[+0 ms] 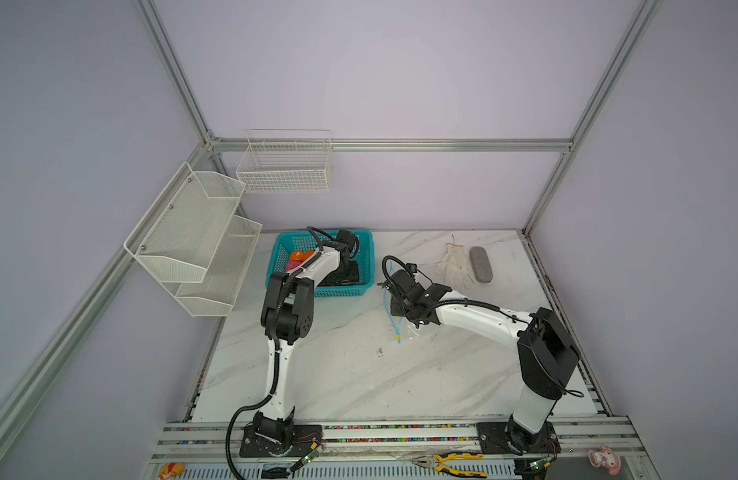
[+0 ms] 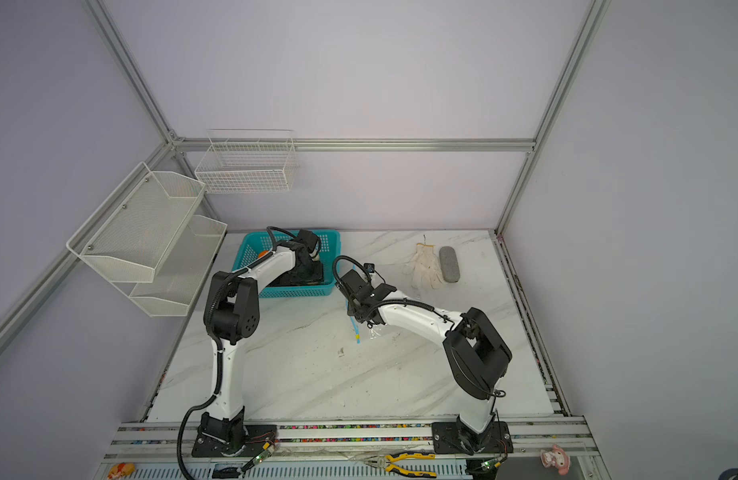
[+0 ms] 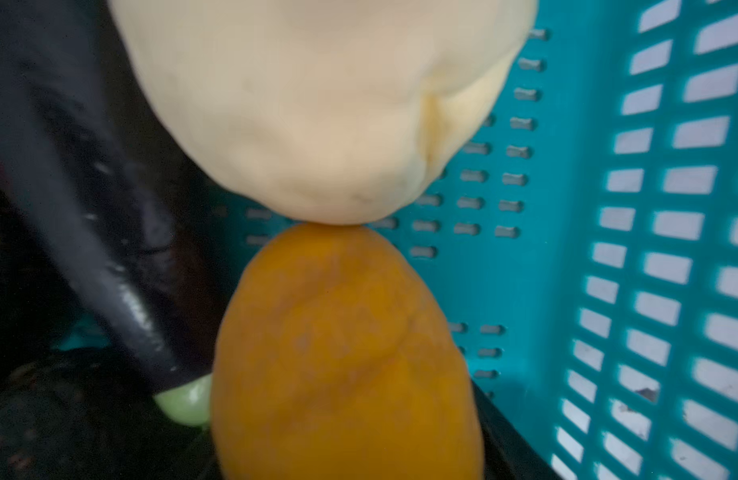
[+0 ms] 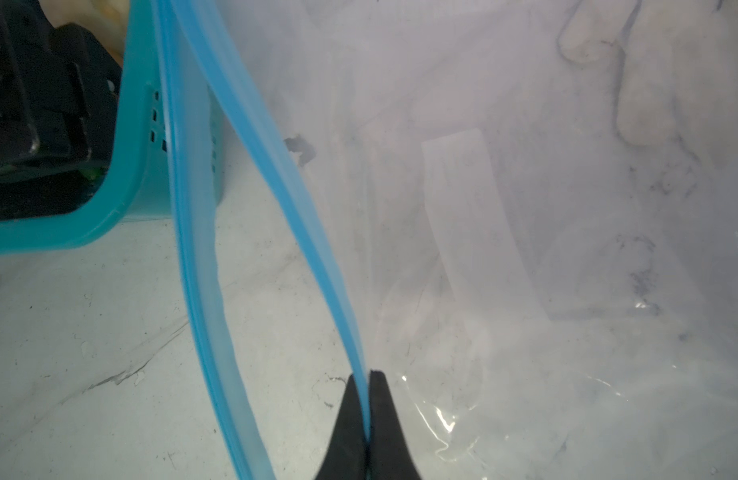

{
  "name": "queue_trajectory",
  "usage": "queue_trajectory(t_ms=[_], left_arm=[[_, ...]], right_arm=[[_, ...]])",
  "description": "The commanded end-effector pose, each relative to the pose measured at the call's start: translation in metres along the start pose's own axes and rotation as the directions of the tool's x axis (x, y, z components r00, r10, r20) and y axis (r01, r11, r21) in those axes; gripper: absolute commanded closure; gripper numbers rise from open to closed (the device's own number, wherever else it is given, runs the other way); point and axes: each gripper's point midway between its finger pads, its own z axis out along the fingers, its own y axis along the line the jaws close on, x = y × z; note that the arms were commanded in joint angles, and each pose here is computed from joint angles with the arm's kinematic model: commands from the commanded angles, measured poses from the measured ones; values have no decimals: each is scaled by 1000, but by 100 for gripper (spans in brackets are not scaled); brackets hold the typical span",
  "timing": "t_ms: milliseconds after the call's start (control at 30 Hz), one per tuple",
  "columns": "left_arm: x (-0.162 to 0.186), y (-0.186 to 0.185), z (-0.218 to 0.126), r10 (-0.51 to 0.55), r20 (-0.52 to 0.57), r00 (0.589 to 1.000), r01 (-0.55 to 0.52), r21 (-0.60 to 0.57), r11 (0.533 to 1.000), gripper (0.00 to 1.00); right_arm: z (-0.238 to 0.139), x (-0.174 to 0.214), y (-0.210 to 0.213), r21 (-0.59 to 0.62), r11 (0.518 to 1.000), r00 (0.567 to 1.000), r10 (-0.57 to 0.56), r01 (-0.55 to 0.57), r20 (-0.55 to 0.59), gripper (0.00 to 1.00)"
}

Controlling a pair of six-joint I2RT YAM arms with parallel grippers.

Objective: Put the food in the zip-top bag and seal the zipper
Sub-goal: 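Lower the left gripper onto the yellow potato and close on it, then lift the yellow potato with the left gripper and carry it toward the bag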

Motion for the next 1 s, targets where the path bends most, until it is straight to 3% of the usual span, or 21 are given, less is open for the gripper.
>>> queue_trajectory(t_ms=[0,500,967], left_arm=[[-36,-7,-23,-8,101,995,6,26,1000,36],[-52,-10,-26,-12,140,990,9,21,1000,24],[-43,-7,-36,-26,132,991,23,26,999,52]], right_arm=[[-4,-7,6,-10,1000,1000,-4,4,17,100],[-5,-6,4,-9,1000,1000,-2,2,18,100],[-6,-7,4,-15,1000,1000,4,-4,24,100]])
